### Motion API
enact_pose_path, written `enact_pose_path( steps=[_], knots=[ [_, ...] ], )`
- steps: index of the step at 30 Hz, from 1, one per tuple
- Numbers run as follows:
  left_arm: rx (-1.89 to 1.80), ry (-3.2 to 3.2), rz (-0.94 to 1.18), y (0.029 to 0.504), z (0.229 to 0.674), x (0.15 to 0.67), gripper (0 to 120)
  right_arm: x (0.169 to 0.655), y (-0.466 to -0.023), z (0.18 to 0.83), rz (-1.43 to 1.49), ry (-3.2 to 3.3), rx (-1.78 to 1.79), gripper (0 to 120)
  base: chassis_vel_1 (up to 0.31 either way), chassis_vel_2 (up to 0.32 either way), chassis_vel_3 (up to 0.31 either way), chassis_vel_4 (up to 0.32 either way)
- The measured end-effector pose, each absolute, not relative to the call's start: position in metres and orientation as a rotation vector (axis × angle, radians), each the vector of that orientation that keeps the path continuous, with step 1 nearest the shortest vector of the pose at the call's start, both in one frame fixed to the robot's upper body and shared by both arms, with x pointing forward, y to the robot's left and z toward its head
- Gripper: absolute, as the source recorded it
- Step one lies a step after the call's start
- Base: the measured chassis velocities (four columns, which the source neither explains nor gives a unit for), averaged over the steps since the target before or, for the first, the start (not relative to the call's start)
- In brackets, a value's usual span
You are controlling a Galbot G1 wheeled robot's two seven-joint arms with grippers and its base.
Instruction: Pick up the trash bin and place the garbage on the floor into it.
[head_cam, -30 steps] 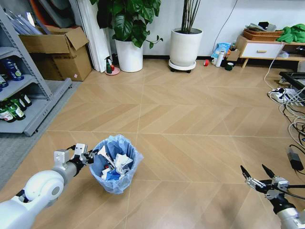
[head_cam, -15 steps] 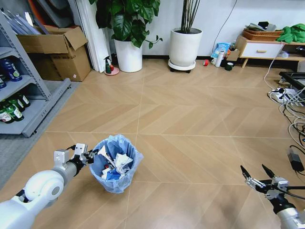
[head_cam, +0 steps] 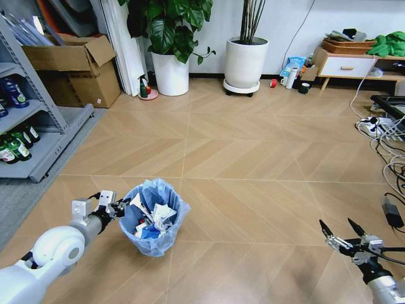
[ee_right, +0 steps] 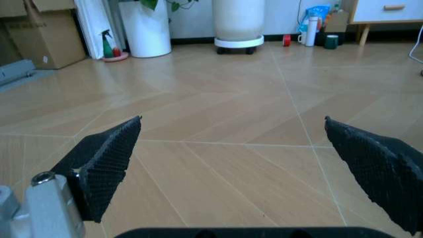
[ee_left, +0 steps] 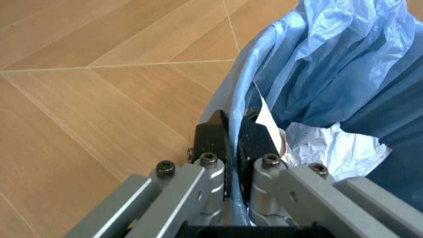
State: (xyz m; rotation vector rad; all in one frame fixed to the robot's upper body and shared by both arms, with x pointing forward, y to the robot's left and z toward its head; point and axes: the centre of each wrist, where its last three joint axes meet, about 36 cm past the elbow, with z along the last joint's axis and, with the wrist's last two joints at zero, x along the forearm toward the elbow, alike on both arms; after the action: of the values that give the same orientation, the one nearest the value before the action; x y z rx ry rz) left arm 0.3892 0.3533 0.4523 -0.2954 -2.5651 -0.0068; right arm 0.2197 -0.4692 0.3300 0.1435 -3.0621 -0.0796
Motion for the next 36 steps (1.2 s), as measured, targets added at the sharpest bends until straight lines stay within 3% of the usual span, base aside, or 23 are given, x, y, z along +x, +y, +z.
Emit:
enact_pose_path(
  steps=[36],
  knots=[
    [-0.295,-2.565,-0.007,0.3533,0.4523,0.3892,0,0.2197,-0.4692,0.3300,-0.080,-3.062,0.143,100,0.000,0.000,0.000,0.000]
  ],
)
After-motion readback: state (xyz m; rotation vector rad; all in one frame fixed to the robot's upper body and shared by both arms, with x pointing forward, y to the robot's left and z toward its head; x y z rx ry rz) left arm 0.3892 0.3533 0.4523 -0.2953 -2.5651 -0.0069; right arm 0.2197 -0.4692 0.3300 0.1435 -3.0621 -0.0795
